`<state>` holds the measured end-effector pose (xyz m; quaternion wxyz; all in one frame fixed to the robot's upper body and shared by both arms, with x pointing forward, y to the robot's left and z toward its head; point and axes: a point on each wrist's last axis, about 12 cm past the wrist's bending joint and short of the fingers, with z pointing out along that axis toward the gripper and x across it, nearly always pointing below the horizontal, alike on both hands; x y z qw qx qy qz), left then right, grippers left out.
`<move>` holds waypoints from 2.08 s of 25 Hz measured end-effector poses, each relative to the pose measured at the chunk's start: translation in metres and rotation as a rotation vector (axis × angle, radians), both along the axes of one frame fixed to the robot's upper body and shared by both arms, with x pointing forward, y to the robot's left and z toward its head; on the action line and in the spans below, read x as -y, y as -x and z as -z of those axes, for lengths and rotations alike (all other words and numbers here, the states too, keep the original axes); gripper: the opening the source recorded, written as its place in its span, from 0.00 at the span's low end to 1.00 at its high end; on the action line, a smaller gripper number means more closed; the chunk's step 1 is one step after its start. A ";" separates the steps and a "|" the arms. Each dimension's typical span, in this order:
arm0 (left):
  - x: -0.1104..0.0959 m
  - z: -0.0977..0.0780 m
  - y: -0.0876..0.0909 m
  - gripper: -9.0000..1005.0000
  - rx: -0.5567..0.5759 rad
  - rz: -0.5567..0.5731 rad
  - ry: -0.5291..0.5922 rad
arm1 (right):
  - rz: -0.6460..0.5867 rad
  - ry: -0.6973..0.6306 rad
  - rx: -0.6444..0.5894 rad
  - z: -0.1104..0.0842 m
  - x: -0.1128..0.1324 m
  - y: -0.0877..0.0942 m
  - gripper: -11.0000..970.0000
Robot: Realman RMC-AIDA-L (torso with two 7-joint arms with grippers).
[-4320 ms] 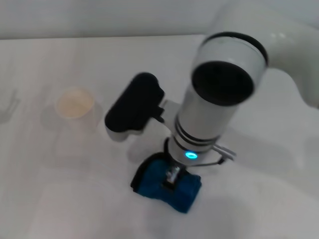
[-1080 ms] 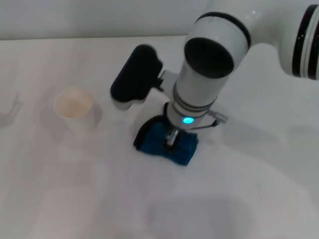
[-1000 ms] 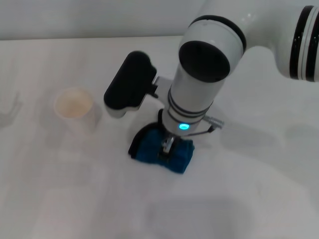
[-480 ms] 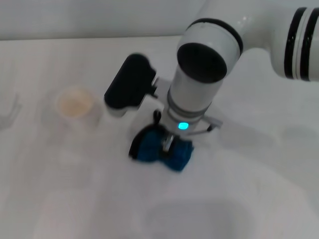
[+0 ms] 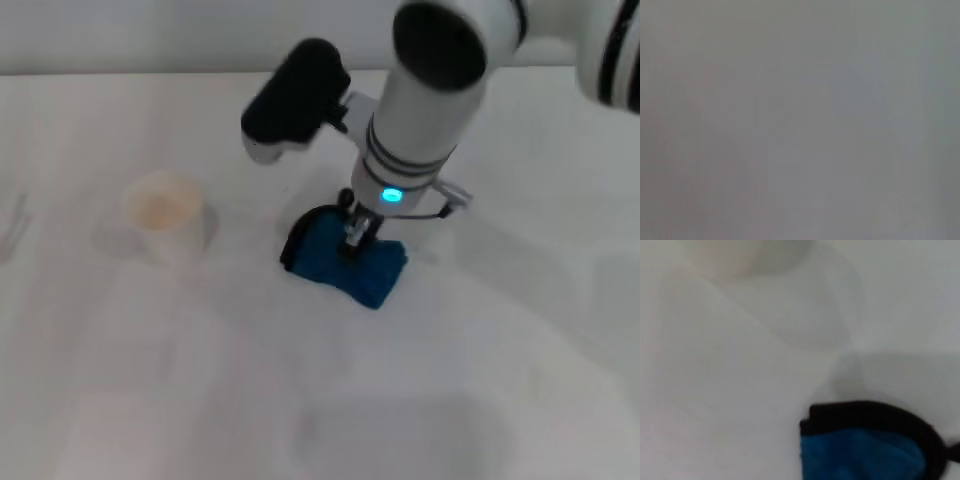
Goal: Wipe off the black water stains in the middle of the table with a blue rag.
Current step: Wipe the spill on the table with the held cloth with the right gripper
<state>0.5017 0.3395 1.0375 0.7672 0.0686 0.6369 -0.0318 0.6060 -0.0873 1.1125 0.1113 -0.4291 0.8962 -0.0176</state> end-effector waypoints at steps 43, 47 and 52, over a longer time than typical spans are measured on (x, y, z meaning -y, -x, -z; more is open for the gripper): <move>0.007 -0.012 -0.021 0.88 0.035 0.037 -0.021 | 0.346 -0.009 -0.064 -0.023 0.139 0.037 0.11; 0.006 -0.013 -0.021 0.88 0.036 0.036 -0.022 | 0.377 -0.006 -0.075 -0.022 0.150 0.040 0.11; 0.004 -0.013 -0.021 0.88 0.035 0.031 -0.031 | 0.402 -0.003 -0.072 -0.022 0.160 0.038 0.12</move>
